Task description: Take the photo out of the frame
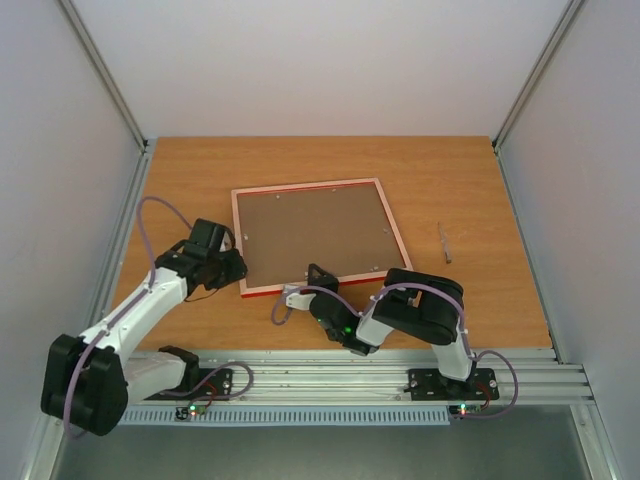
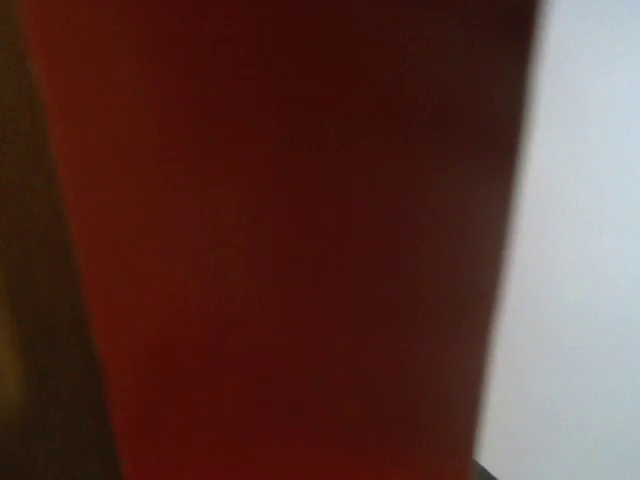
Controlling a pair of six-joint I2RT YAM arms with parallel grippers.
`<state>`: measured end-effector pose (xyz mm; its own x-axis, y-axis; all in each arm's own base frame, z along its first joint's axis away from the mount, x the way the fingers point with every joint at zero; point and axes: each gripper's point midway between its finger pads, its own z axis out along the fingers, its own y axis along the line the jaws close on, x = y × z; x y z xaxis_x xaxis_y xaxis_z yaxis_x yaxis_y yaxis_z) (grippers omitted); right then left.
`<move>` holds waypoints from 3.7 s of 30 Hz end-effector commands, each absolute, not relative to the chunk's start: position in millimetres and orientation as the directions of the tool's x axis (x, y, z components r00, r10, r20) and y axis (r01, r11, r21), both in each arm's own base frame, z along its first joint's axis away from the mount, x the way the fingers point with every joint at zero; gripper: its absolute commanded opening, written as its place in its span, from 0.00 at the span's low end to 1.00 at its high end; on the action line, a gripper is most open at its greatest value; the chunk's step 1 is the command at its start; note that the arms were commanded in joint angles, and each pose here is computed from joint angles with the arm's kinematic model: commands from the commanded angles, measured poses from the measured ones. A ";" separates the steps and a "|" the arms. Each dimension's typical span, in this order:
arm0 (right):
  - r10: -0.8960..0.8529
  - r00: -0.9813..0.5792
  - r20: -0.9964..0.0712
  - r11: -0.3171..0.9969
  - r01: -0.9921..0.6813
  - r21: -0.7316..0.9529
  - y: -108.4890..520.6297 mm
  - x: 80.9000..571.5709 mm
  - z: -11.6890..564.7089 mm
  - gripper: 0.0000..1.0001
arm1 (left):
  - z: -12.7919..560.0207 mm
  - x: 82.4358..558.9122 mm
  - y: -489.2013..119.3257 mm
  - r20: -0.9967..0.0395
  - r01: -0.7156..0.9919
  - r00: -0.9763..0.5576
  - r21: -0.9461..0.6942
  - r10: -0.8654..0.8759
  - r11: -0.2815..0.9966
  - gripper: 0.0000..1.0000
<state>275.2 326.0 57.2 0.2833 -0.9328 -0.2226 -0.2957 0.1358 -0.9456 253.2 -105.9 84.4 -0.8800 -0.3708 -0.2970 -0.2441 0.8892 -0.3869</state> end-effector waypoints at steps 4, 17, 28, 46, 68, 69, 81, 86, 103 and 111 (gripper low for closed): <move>-0.865 0.284 -0.414 0.373 -0.190 -0.908 331.4 285.3 112.4 0.18 | 102.7 260.3 -95.3 -0.310 -0.291 -0.814 -0.515 -0.491 0.807 0.33; -0.821 0.325 -0.470 0.418 -0.219 -0.881 345.5 284.2 153.2 0.01 | 192.8 262.5 -58.7 -0.496 -0.276 -0.606 -0.603 -0.622 0.749 0.64; -0.724 0.326 -0.608 0.503 -0.355 -0.788 361.8 284.9 217.5 0.01 | 232.5 247.3 -23.5 -0.618 -0.298 -0.385 -0.620 -0.686 0.726 0.80; -0.386 0.191 -0.903 0.718 -0.552 -0.424 374.2 284.7 357.8 0.01 | 232.4 251.4 -18.8 -0.618 -0.300 -0.327 -0.650 -0.715 0.698 0.86; 0.650 -0.203 -0.733 0.741 -0.047 0.670 242.2 387.0 290.2 0.01 | 218.1 251.5 -24.2 -0.602 -0.296 -0.361 -0.651 -0.713 0.699 0.87; 0.683 -0.210 -0.700 0.715 -0.007 0.700 236.4 389.0 278.2 0.01 | 217.1 251.5 -24.5 -0.600 -0.297 -0.363 -0.651 -0.713 0.699 0.87; 0.913 -0.247 -0.324 0.395 0.338 0.854 211.7 392.4 158.1 0.01 | 212.4 249.1 -25.7 -0.594 -0.298 -0.375 -0.650 -0.712 0.699 0.87; 0.945 -0.224 -0.239 0.315 0.420 0.851 211.1 389.7 120.5 0.01 | 210.0 248.2 -26.7 -0.587 -0.300 -0.382 -0.651 -0.713 0.697 0.87; 0.971 -0.203 -0.124 0.219 0.557 0.802 199.9 361.8 46.8 0.01 | 198.7 250.2 -32.2 -0.560 -0.302 -0.409 -0.662 -0.720 0.686 0.87; 0.980 -0.160 -0.119 0.192 0.585 0.788 179.6 343.4 30.0 0.01 | 192.8 253.9 -38.2 -0.537 -0.297 -0.431 -0.674 -0.725 0.676 0.87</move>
